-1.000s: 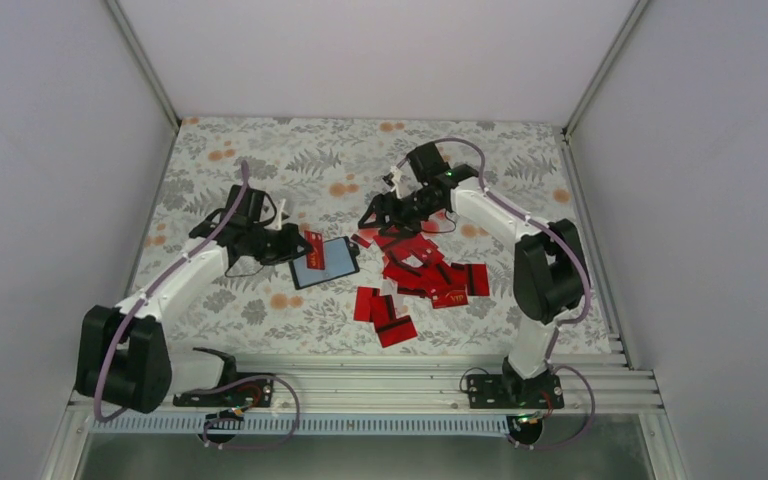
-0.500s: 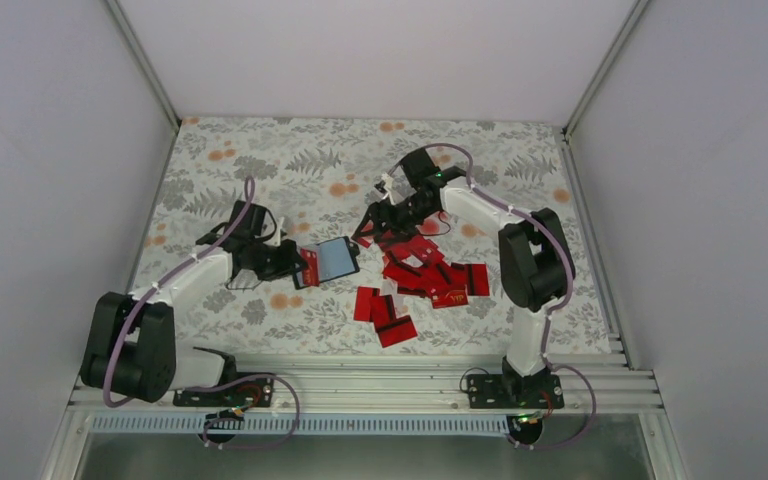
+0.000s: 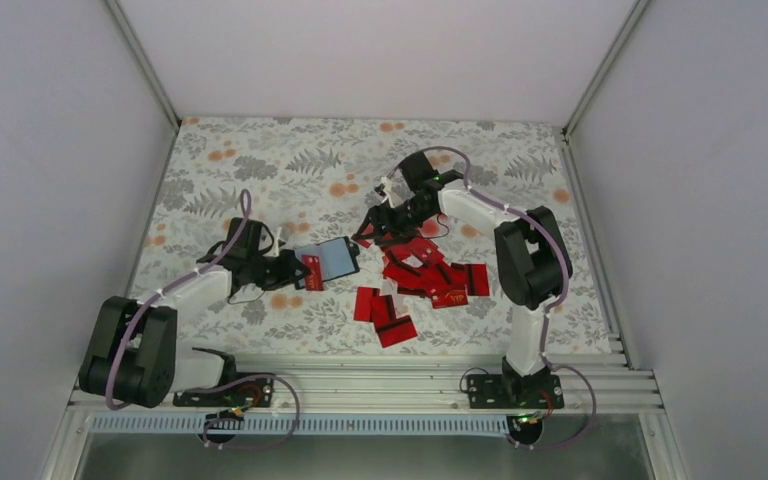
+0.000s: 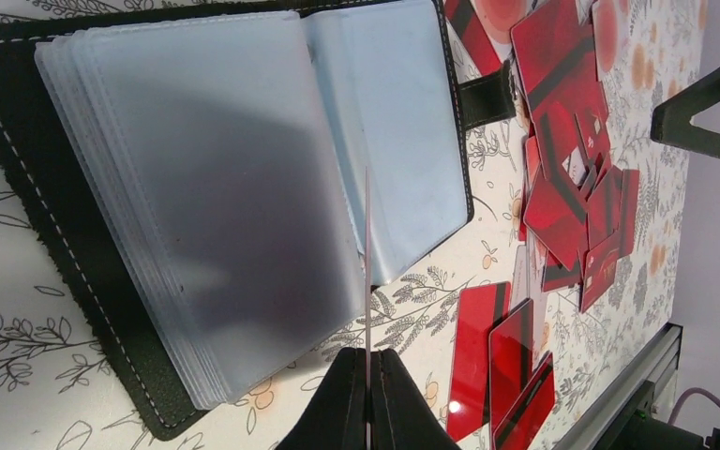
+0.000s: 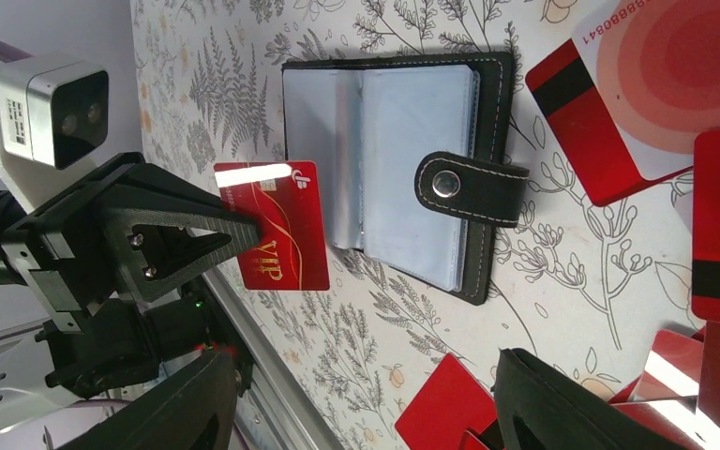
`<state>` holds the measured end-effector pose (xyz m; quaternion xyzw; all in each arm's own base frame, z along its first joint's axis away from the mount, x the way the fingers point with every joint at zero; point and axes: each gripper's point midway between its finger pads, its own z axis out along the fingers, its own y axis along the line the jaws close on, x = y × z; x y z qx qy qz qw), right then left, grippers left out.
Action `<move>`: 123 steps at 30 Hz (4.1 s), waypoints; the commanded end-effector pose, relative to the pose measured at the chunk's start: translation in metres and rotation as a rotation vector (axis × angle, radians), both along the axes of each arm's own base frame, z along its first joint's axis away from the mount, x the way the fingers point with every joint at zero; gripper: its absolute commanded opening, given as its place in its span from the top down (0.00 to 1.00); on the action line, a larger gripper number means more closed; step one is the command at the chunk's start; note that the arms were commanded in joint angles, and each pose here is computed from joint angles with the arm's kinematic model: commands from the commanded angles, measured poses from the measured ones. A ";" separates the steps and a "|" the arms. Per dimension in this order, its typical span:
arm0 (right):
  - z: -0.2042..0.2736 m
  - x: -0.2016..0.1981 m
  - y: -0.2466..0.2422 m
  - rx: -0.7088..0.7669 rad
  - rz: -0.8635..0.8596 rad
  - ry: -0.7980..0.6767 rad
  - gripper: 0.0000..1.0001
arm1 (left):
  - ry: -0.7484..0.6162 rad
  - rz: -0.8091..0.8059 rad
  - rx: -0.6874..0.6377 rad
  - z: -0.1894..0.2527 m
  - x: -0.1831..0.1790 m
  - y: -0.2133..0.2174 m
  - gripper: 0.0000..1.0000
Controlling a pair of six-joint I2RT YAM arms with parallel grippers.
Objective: Put the credit cards into the card holder
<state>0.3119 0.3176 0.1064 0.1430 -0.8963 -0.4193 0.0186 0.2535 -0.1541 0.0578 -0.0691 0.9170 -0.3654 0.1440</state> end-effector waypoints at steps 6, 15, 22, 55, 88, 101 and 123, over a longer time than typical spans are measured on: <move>-0.019 -0.002 0.002 -0.011 0.051 -0.030 0.32 | -0.046 -0.011 -0.059 -0.003 0.012 -0.008 0.98; -0.031 -0.002 0.007 0.009 0.068 0.012 0.35 | -0.030 -0.040 -0.053 -0.003 0.020 -0.012 0.98; -0.040 -0.010 0.009 0.039 0.083 0.053 0.39 | -0.012 -0.052 -0.068 -0.003 0.024 -0.015 0.98; -0.051 -0.026 0.003 0.043 0.132 0.076 0.40 | 0.184 -0.042 -0.147 -0.022 0.017 -0.012 0.98; -0.056 -0.025 0.004 0.040 0.132 0.091 0.40 | 0.159 -0.033 -0.174 -0.016 0.047 -0.013 0.98; -0.059 -0.025 0.005 0.046 0.135 0.104 0.40 | 0.113 -0.029 -0.176 -0.015 0.053 -0.013 0.98; -0.061 -0.018 0.015 0.079 0.127 0.109 0.48 | 0.029 -0.003 -0.209 -0.016 0.055 -0.013 0.98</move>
